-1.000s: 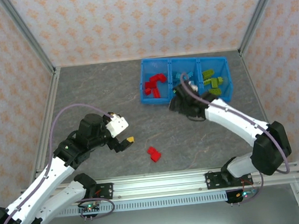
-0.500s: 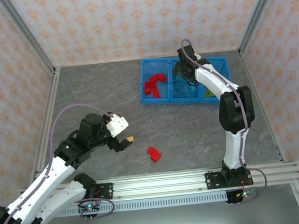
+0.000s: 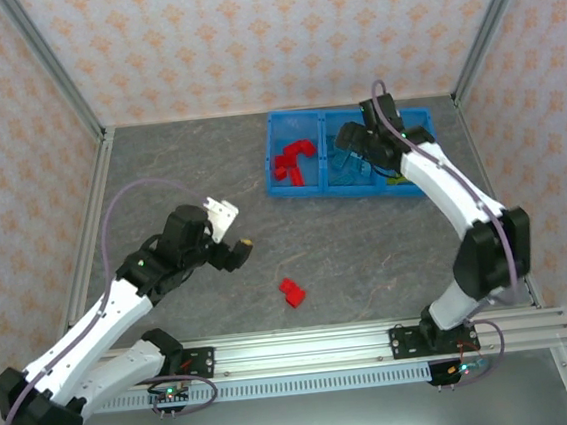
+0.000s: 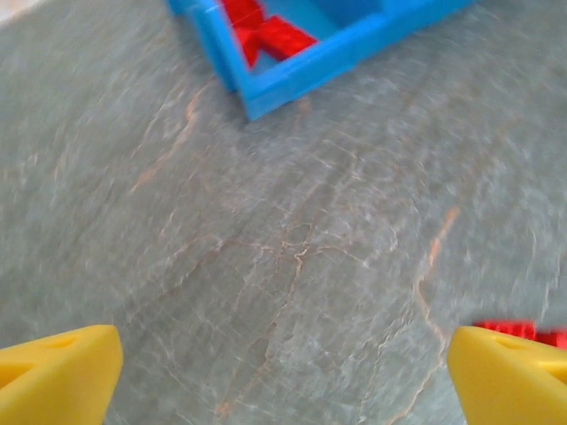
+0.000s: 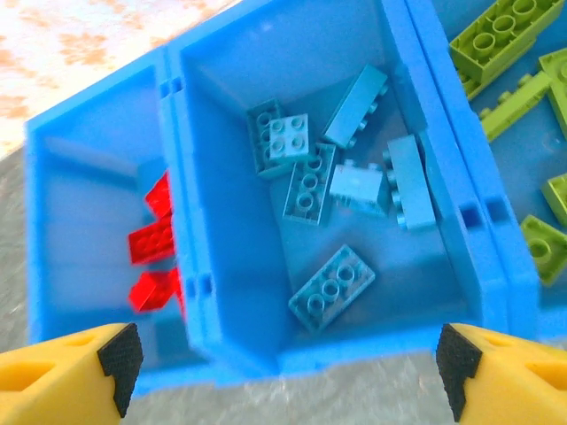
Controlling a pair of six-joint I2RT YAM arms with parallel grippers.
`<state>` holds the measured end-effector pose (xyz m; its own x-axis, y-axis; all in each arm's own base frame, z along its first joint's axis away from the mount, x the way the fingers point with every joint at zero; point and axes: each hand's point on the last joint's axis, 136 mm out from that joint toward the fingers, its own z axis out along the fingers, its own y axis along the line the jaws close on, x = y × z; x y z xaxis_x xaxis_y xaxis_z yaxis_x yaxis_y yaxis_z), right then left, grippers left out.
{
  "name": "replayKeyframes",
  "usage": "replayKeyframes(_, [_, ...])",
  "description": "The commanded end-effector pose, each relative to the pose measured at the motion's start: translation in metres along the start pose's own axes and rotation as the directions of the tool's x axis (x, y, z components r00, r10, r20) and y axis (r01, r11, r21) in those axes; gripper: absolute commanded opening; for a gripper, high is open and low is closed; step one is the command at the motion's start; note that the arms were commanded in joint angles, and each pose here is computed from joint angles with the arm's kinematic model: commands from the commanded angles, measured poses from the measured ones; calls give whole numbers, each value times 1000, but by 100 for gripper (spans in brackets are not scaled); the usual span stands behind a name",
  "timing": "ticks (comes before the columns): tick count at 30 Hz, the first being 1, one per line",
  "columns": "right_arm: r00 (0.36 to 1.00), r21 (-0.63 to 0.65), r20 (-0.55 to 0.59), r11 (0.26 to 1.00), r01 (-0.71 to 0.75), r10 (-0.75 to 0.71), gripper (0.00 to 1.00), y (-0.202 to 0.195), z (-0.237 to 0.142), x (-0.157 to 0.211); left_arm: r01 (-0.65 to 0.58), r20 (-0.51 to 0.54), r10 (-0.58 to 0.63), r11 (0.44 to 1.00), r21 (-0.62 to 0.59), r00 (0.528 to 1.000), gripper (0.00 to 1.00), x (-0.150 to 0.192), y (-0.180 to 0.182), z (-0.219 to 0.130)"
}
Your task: Sort the legos into containers by color
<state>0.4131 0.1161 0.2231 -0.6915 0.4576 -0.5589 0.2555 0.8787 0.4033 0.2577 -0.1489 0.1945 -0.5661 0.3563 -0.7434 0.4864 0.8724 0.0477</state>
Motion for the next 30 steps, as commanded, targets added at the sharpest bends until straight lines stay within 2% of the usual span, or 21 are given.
replayKeyframes(1, [999, -44, 16, 999, 29, -28, 89, -2, -33, 10, 473, -16, -479, 871, -130, 878, 93, -6, 19, -2])
replayKeyframes(3, [999, -23, 28, 999, 42, -41, 89, -12, -43, 14, 625, -40, -633, 771, -120, 773, 92, 5, 6, 8])
replayKeyframes(6, [999, -10, 30, 999, 46, -46, 90, -17, -50, 16, 774, -12, -781, 620, -126, 624, 88, 21, -14, 17])
replayKeyframes(9, [999, -42, 11, 998, 41, -41, 90, -9, -49, 17, 861, -27, -876, 478, -174, 481, 84, 43, -36, 22])
replayKeyframes(12, [999, -53, -5, 998, 32, -32, 90, -4, -42, 16, 901, -105, -921, 388, -191, 375, 82, 59, -71, 32])
replayKeyframes(15, [999, -63, -25, 998, 19, -21, 90, 0, -34, 18, 906, -165, -927, 367, -211, 337, 82, 69, -108, 42])
replayKeyframes(18, [999, -68, -35, 998, 7, -9, 90, 1, -30, 20, 887, -225, -926, 362, -288, 304, 81, 86, -137, 53])
replayKeyframes(23, [1000, -59, -10, 998, 14, -15, 90, -3, -37, 18, 880, -295, -922, 343, -328, 250, 81, 100, -168, 74])
replayKeyframes(28, [1000, -41, 1, 999, 28, -28, 90, -8, -42, 18, 859, -355, -907, 358, -365, 227, 82, 110, -189, 95])
replayKeyframes(30, [999, -35, 9, 999, 33, -33, 90, -10, -45, 18, 855, -368, -905, 354, -380, 211, 79, 116, -194, 100])
